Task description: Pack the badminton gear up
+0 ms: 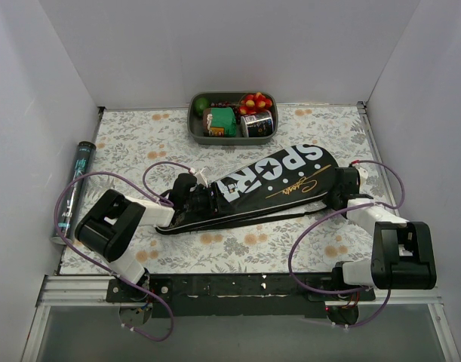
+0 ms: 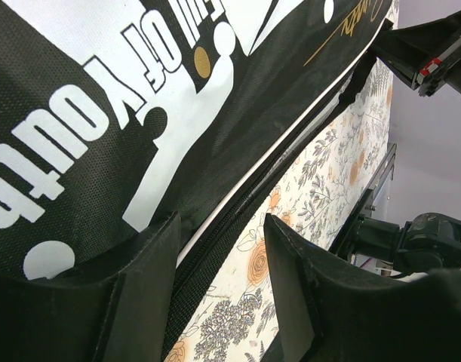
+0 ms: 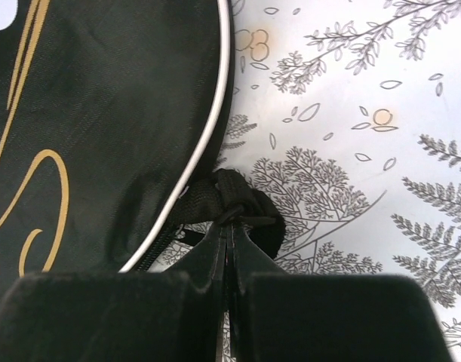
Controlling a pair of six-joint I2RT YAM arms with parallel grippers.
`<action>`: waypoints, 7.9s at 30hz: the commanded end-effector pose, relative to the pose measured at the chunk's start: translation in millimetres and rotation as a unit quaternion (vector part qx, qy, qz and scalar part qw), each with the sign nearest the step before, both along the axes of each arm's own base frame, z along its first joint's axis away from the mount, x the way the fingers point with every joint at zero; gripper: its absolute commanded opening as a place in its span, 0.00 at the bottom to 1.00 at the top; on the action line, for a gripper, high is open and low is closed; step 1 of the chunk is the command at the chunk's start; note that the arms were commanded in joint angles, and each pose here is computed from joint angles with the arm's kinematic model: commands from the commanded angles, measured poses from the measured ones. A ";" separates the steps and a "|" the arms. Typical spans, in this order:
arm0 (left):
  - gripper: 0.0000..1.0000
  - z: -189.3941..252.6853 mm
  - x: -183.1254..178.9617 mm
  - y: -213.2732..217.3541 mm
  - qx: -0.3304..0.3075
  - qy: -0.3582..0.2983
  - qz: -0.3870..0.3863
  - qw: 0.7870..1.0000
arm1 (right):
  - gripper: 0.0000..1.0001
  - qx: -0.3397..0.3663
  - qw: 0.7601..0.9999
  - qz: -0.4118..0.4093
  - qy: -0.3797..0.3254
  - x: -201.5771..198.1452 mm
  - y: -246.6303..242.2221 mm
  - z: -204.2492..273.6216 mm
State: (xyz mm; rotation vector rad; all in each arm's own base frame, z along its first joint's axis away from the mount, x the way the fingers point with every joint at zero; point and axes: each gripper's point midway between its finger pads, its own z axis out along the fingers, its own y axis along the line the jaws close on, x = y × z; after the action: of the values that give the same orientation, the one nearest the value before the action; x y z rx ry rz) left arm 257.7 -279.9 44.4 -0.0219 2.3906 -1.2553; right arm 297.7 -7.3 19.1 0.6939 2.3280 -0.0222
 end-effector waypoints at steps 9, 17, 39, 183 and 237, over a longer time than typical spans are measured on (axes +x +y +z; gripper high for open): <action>0.47 -19.9 -10.6 10.5 0.028 0.018 -0.002 0.999 | 0.02 -0.008 1.000 0.016 -0.011 -2.2 -0.9 31.1; 0.47 -18.8 -11.0 10.8 0.027 0.018 -0.002 0.999 | 0.23 -0.019 0.999 0.042 0.002 -0.7 0.3 31.1; 0.46 -22.3 -11.4 10.5 0.029 0.020 -0.006 0.999 | 0.36 -0.047 0.992 0.119 0.007 11.5 18.3 30.3; 0.75 58.4 -18.0 91.0 0.249 -0.037 0.032 0.967 | 0.01 0.025 0.946 0.321 0.049 -60.3 176.6 8.1; 0.32 -35.1 -34.7 1.1 0.383 -0.040 -0.149 0.911 | 0.01 0.153 0.829 0.536 0.050 -158.1 376.9 23.4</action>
State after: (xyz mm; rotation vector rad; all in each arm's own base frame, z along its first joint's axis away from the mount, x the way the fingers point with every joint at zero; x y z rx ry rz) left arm 227.0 -234.8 23.4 0.6987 2.6822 -0.0709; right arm 169.1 306.5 23.0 -0.5048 2.5629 0.5689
